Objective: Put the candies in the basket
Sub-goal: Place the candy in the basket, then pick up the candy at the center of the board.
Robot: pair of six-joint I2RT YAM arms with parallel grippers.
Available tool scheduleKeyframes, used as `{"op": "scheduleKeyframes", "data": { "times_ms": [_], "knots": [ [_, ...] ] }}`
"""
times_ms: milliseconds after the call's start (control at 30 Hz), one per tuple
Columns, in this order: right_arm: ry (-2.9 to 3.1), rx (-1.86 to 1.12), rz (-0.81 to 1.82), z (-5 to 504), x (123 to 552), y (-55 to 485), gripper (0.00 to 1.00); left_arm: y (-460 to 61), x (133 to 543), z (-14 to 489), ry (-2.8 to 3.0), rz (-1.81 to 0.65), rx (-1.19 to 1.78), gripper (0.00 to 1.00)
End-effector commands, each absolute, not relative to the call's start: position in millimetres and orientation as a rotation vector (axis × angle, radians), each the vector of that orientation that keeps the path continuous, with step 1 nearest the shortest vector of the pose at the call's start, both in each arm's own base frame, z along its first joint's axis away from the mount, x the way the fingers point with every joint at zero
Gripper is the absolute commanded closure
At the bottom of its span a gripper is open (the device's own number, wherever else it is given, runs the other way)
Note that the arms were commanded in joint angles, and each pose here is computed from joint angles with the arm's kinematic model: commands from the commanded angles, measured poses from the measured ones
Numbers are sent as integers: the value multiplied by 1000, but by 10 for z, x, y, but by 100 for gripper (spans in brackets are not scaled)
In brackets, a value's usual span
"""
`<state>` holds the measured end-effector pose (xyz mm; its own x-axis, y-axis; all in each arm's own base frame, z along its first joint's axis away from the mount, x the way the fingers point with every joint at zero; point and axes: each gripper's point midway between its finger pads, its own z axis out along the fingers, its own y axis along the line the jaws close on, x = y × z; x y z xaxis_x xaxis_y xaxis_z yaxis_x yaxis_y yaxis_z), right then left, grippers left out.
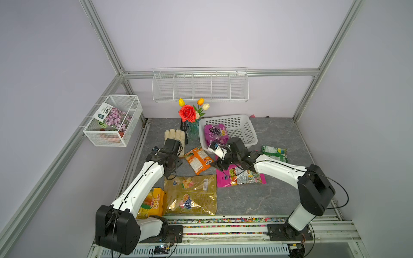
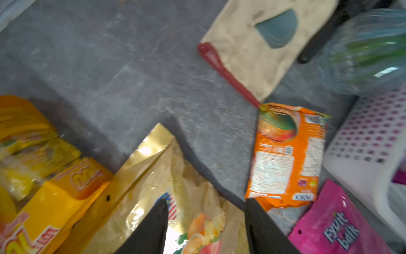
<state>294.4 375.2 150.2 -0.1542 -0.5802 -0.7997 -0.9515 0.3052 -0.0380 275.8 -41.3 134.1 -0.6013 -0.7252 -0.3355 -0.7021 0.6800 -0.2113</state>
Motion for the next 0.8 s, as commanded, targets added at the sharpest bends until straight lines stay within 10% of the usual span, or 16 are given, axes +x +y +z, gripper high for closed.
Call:
{"op": "scheduleKeyframes", "data": {
  "times_ms": [0, 767],
  "knots": [
    [1643, -1561, 735, 1502, 2517, 3996, 25, -128, 2367, 1117, 2506, 27, -1482, 42],
    [1272, -1741, 904, 1183, 1693, 6081, 28, 1205, 1954, 986, 1932, 173, -2107, 40]
  ]
}}
